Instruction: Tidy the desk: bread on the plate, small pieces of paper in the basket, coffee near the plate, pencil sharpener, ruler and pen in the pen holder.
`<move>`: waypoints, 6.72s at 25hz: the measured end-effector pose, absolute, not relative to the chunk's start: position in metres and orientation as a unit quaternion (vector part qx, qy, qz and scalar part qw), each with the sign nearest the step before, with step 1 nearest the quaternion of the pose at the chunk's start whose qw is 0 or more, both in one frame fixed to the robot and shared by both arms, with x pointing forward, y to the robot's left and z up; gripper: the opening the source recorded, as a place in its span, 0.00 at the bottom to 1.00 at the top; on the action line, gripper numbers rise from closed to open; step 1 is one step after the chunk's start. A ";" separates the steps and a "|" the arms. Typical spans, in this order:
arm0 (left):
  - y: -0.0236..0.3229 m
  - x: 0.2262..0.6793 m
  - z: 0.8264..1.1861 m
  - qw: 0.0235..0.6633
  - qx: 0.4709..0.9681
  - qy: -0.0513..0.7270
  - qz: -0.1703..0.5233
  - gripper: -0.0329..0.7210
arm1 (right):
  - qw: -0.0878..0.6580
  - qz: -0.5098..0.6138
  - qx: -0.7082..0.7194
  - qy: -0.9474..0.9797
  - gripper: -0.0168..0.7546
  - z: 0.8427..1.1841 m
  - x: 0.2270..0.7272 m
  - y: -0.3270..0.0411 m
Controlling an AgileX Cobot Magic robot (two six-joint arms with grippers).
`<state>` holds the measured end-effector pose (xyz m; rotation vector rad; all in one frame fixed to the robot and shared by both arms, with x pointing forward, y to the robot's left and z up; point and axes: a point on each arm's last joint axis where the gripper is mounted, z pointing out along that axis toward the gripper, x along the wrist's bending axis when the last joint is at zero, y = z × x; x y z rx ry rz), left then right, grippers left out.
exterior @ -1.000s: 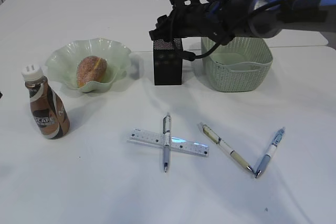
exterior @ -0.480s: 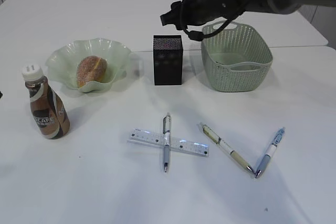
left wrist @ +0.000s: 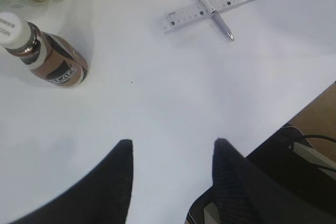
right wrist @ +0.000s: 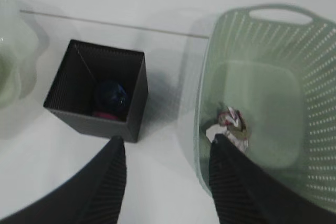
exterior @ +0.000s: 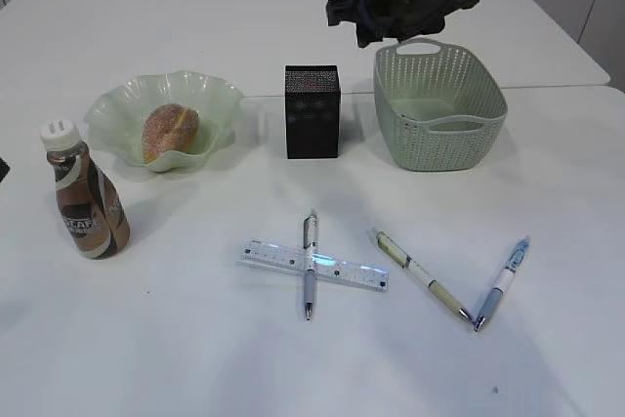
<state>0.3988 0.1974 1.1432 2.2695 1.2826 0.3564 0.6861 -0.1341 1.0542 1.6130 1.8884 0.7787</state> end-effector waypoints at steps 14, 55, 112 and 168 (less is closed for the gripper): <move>0.197 0.399 1.143 0.255 0.834 0.472 0.129 0.50 | 0.136 0.213 0.557 0.791 0.55 1.074 0.642 -0.133; 0.196 0.400 1.144 0.265 0.831 0.471 0.133 0.50 | -0.019 0.192 0.137 0.972 0.55 1.023 0.615 -0.077; 0.198 0.401 1.145 0.259 0.832 0.468 0.146 0.50 | -0.054 0.175 0.122 0.975 0.70 0.921 0.634 -0.050; 0.198 0.402 1.145 0.261 0.831 0.468 0.148 0.50 | -0.076 0.170 0.126 0.974 0.42 0.900 0.633 -0.044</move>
